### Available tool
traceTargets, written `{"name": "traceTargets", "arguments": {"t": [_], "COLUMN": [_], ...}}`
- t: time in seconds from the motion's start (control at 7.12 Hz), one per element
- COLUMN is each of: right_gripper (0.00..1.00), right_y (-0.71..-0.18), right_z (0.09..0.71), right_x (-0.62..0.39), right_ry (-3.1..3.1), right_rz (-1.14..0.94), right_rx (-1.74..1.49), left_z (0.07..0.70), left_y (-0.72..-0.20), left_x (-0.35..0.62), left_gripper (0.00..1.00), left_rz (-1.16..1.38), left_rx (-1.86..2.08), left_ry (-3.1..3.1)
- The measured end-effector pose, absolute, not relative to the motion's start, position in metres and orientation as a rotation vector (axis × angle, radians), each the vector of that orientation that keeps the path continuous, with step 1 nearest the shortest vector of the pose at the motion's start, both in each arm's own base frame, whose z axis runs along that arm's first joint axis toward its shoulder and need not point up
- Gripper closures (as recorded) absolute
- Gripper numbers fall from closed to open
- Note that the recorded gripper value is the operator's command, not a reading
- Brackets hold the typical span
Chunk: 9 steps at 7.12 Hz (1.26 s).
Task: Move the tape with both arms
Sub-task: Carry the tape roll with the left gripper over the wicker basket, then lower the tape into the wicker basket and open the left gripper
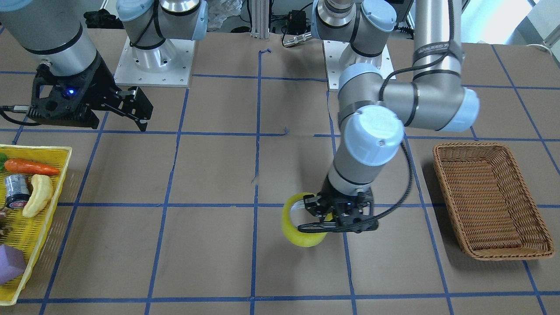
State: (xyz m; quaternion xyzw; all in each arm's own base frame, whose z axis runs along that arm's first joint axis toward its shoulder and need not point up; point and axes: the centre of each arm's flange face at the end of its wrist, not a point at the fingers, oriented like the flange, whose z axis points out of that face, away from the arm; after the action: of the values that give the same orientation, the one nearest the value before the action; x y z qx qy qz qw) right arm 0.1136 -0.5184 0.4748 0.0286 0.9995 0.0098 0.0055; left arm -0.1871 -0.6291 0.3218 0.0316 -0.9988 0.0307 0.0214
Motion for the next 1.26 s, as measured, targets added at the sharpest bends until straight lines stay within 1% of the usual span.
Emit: {"name": "traceTargets", "arguments": {"t": [0.14,0.42,0.7,0.98,1.26], "right_gripper": [0.00,0.00,0.00,0.00,0.00], "right_y": [-0.518,-0.518,-0.518,-0.518,-0.518], "right_z": [0.475,0.474,0.474,0.474,0.474], "right_x": [0.114,0.114,0.114,0.114,0.114], "right_ry": [3.129,3.129,3.129,3.129,3.129], "right_rz": [0.031,0.032,0.032,0.031,0.031], "right_rx": [0.090,0.091,0.093,0.095,0.095], "left_z": [0.338,0.347,0.350,0.345,0.332], "left_y": [-0.634,-0.639,-0.626,-0.603,-0.585], "left_x": [-0.128,0.015,0.134,0.226,0.274], "left_gripper": [1.00,1.00,1.00,1.00,1.00], "left_rz": [0.091,0.086,0.102,0.108,0.093], "left_rx": [0.031,-0.093,-0.145,-0.212,-0.296], "left_ry": [-3.107,-3.114,-3.123,-3.131,-3.126]}}
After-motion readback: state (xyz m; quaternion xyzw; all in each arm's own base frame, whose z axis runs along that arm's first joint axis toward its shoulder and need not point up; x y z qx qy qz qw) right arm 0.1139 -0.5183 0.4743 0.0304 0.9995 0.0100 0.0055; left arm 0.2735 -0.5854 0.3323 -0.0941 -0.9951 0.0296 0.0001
